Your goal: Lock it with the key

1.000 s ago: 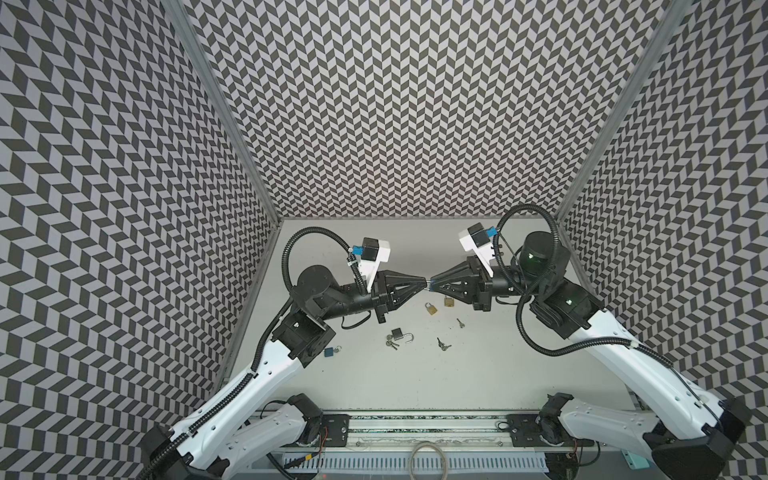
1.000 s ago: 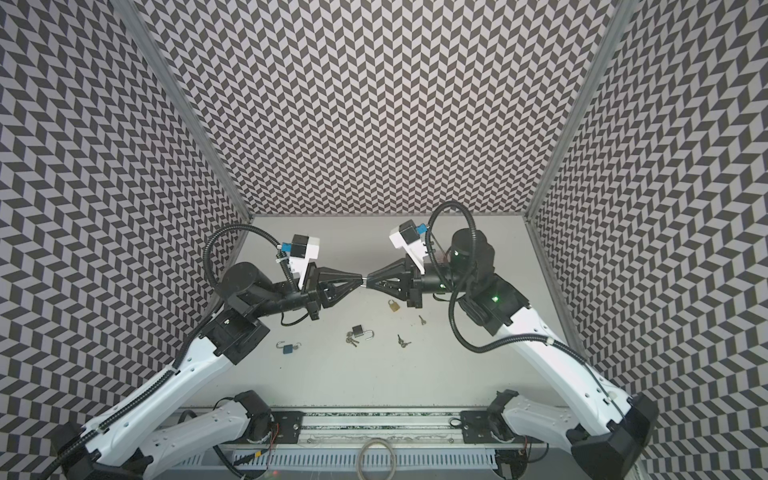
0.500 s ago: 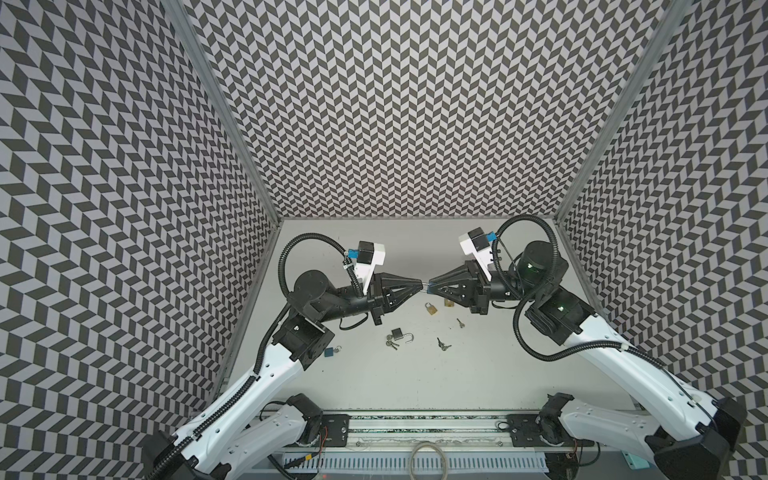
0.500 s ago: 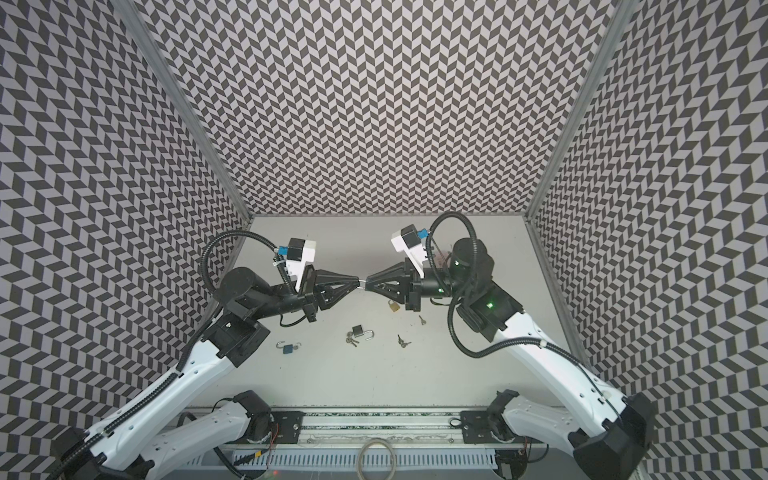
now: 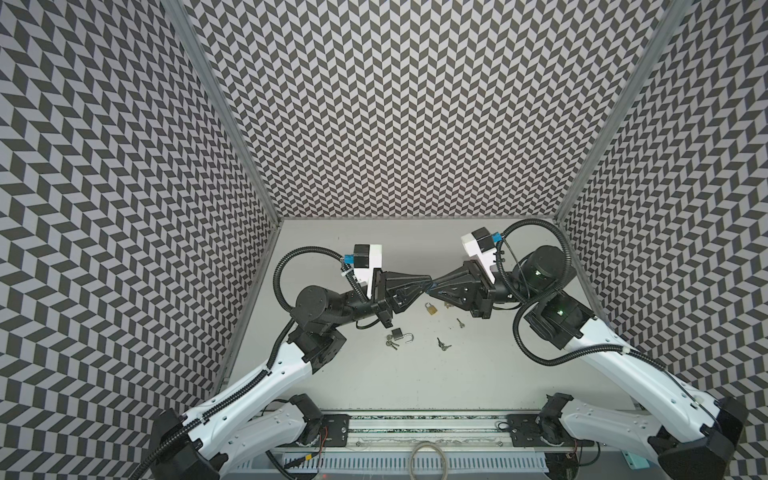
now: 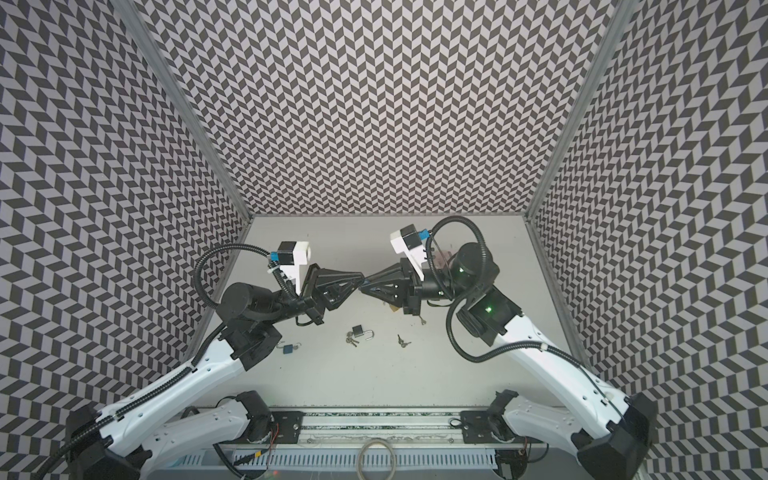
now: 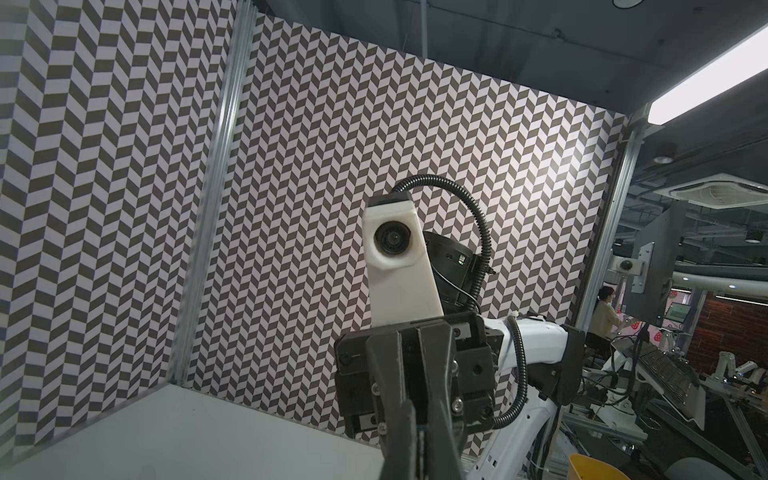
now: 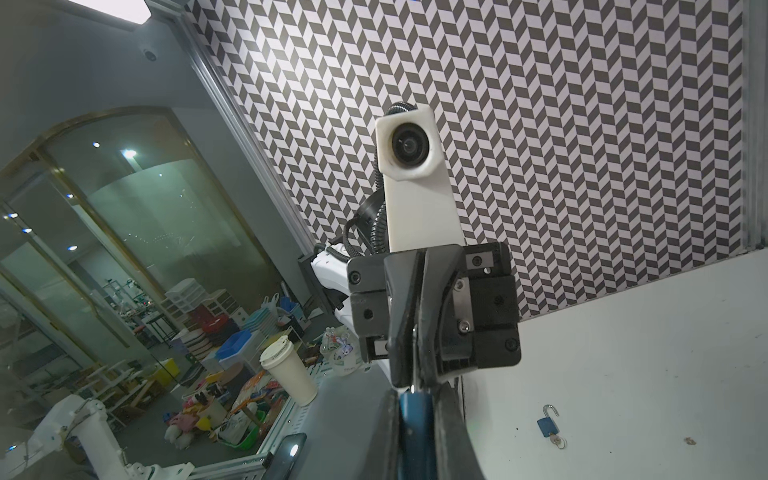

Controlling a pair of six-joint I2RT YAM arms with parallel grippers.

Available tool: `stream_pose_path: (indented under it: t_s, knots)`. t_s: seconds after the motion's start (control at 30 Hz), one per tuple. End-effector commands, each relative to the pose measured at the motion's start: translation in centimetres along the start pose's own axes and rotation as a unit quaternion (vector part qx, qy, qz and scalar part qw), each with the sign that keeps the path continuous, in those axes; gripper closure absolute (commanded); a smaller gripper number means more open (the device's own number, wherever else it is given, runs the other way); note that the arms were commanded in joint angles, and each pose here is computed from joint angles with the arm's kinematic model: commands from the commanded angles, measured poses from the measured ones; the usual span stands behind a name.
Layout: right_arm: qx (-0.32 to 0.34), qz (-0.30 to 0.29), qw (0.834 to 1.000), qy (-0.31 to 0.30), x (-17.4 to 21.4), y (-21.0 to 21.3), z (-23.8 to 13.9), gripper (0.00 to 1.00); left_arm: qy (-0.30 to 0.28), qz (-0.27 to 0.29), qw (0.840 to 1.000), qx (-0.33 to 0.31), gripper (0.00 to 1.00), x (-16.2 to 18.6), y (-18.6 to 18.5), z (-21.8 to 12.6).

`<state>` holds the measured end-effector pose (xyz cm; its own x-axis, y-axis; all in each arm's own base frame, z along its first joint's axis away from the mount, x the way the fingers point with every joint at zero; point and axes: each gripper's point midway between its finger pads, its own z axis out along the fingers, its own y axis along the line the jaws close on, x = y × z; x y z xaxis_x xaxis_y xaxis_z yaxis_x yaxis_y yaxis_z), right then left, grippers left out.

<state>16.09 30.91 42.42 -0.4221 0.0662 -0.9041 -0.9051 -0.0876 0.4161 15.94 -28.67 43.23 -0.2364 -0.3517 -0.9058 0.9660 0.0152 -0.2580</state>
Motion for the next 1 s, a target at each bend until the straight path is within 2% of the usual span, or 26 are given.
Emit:
stream_pose_path:
  t_s: [0.0, 0.23, 0.6, 0.8, 0.93, 0.97]
  knots:
    - [0.025, -0.047, 0.996, -0.075, -3.6, 0.5, -1.4, 1.0, 0.102, -0.08, 0.992, -0.003, 1.0, 5.3, 1.4, -1.6]
    - [0.026, -0.062, 0.994, -0.089, -4.0, 1.3, -2.3, 1.0, 0.082, -0.057, 0.995, -0.026, 1.0, 2.6, 2.1, -3.4]
    - [0.021, -0.049, 0.995, -0.085, -3.6, 0.8, -2.0, 1.0, 0.073, -0.051, 0.996, -0.023, 1.0, 1.8, 1.7, -3.9]
    - [0.024, -0.037, 0.997, -0.064, -2.8, 0.0, -1.6, 1.0, 0.07, -0.045, 0.996, -0.015, 0.99, 1.2, 1.2, -3.8]
    - [0.008, -0.031, 0.999, -0.042, -1.9, 0.0, -1.2, 1.0, 0.061, -0.038, 0.997, -0.021, 0.66, 0.4, 1.1, -3.7]
    - [0.009, -0.03, 0.999, -0.039, -1.7, -0.1, -1.2, 1.0, 0.059, -0.036, 0.997, -0.027, 0.61, 0.2, 1.2, -3.7]
